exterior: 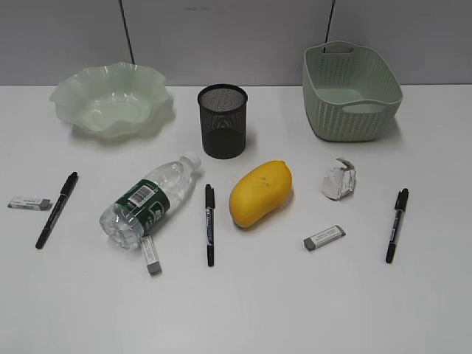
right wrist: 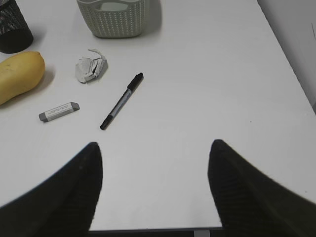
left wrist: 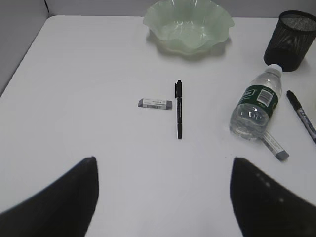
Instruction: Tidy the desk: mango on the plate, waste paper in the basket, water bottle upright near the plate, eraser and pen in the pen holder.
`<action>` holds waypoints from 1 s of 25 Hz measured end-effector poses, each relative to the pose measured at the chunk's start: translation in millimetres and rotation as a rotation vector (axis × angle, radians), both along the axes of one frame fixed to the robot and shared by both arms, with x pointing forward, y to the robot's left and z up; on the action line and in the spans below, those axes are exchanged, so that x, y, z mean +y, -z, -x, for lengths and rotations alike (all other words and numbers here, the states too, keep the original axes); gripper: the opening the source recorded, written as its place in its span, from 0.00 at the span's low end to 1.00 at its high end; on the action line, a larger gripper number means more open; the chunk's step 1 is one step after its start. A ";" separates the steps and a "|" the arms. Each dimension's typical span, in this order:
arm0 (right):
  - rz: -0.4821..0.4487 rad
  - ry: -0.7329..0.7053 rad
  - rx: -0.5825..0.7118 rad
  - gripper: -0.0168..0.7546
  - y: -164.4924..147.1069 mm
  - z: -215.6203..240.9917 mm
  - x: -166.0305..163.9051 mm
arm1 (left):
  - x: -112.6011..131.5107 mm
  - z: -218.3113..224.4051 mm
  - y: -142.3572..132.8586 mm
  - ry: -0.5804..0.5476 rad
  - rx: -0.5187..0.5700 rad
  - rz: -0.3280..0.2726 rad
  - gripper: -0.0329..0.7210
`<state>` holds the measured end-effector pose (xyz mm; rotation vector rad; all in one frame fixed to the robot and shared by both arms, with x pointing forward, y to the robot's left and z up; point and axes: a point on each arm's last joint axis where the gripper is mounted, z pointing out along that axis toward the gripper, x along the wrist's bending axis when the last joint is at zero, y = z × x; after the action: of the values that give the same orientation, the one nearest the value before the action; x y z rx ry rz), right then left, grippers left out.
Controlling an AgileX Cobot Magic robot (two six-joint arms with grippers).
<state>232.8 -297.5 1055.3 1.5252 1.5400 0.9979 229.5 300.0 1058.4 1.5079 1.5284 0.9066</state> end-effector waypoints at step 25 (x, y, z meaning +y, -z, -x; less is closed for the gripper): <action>0.000 0.000 0.000 0.71 0.0 0.0 0.0 | -3.0 -42.8 -34.9 0.010 -0.014 0.030 0.82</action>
<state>232.8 -297.5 1055.3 1.5252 1.5400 0.9979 272.3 297.0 1093.3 1.4834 1.5166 0.8828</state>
